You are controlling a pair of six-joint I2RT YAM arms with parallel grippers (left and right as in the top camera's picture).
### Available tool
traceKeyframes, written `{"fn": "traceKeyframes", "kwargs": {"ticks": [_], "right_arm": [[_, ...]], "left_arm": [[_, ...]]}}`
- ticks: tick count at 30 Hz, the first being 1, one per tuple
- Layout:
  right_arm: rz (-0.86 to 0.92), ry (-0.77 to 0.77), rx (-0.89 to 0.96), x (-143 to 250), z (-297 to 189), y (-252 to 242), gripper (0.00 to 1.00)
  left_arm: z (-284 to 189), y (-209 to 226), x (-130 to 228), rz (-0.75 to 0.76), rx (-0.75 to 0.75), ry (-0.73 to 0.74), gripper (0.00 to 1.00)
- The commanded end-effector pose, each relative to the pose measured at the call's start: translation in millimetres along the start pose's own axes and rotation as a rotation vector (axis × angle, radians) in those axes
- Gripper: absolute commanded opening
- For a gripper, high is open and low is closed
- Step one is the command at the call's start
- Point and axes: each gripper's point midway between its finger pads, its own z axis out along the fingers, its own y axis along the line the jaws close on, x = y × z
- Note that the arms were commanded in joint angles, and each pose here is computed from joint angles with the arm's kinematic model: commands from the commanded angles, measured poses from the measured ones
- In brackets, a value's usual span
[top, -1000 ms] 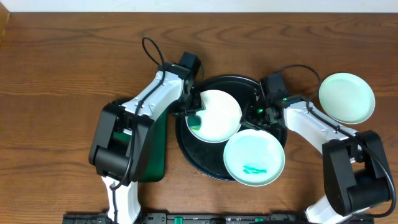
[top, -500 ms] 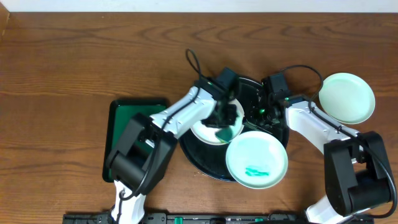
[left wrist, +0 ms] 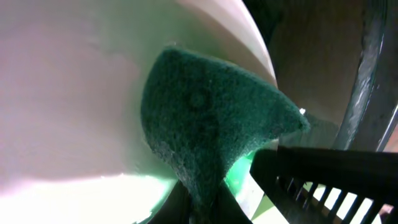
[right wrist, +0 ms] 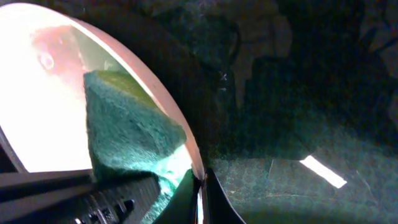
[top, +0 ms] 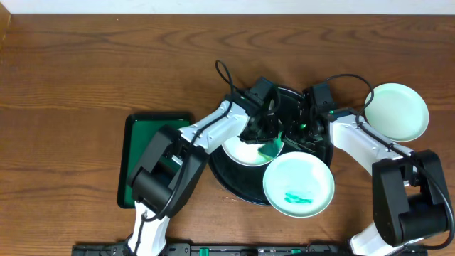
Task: Clean dirty plates on tray and stack at the side
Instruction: 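Scrub the white plate with the sponge while the right gripper holds it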
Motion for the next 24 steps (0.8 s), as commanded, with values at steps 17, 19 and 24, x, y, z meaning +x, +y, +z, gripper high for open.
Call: {"fn": "traceKeyframes", "kwargs": {"ticks": [17,19,24], "right_arm": [[0.016,0.007,0.072,4.4,3.2,-20.6,0.01],[0.016,0.006,0.073,4.2,3.1,-20.8,0.01],[0.011,0.007,0.074,4.4,3.1,-20.9,0.02]], "left_arm": [[-56.9,198.3,-60.8,-0.168,-0.636,-0.210,0.07],[-62.8,208.0,-50.1,-0.175,-0.694,-0.175,0.07],[-75.1,222.5,-24.8,-0.198,-0.801,-0.092,0.07]]}}
